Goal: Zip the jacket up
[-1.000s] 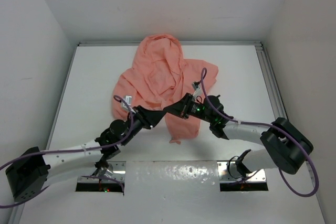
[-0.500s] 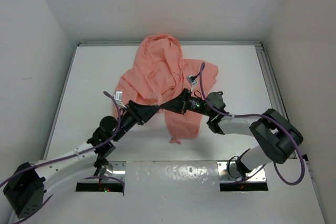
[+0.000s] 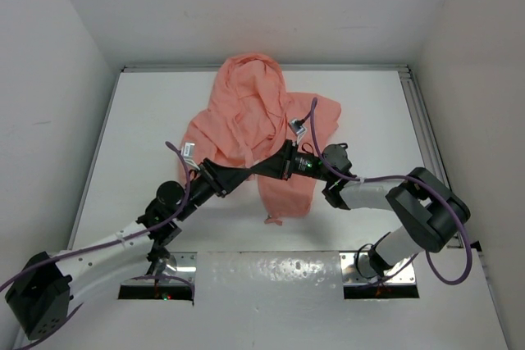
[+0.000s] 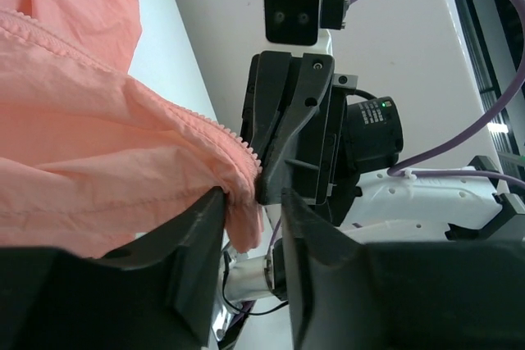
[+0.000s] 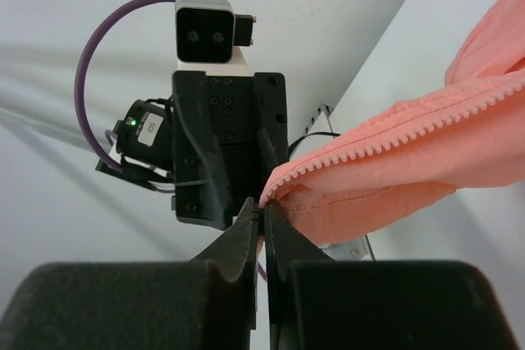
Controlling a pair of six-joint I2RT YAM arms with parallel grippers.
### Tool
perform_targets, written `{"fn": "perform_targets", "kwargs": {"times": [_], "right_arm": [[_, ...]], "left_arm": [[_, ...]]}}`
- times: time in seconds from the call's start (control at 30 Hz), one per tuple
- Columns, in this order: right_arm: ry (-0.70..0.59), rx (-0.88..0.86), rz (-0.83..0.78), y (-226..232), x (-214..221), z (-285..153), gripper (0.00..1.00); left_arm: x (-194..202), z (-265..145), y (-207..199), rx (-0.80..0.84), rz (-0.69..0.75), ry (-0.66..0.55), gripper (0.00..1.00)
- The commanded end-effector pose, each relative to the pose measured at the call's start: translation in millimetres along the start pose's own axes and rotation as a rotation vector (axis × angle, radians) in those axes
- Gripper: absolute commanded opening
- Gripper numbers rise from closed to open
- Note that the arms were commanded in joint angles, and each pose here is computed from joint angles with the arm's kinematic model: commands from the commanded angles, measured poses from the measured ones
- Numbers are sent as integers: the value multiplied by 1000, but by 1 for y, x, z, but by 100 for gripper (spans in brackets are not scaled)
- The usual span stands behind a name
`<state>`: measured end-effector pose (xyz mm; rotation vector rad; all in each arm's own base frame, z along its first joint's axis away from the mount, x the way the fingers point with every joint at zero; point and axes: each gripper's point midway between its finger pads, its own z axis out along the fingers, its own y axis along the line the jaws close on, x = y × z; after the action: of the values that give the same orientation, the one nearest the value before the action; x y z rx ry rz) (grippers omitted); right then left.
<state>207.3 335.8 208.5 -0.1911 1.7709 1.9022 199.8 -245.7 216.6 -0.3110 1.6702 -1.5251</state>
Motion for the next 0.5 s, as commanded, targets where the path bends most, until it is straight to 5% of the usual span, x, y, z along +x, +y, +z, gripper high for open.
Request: {"fn": "perform_targets", "kwargs": {"times": [0.0, 0.47], "right_arm": [[-79, -219, -164, 56, -23, 2, 0], [-128, -226, -94, 57, -37, 9, 0]], "left_arm": [[-8, 1, -20, 75, -5, -23, 29], [-17, -2, -26, 101, 20, -66, 18]]}}
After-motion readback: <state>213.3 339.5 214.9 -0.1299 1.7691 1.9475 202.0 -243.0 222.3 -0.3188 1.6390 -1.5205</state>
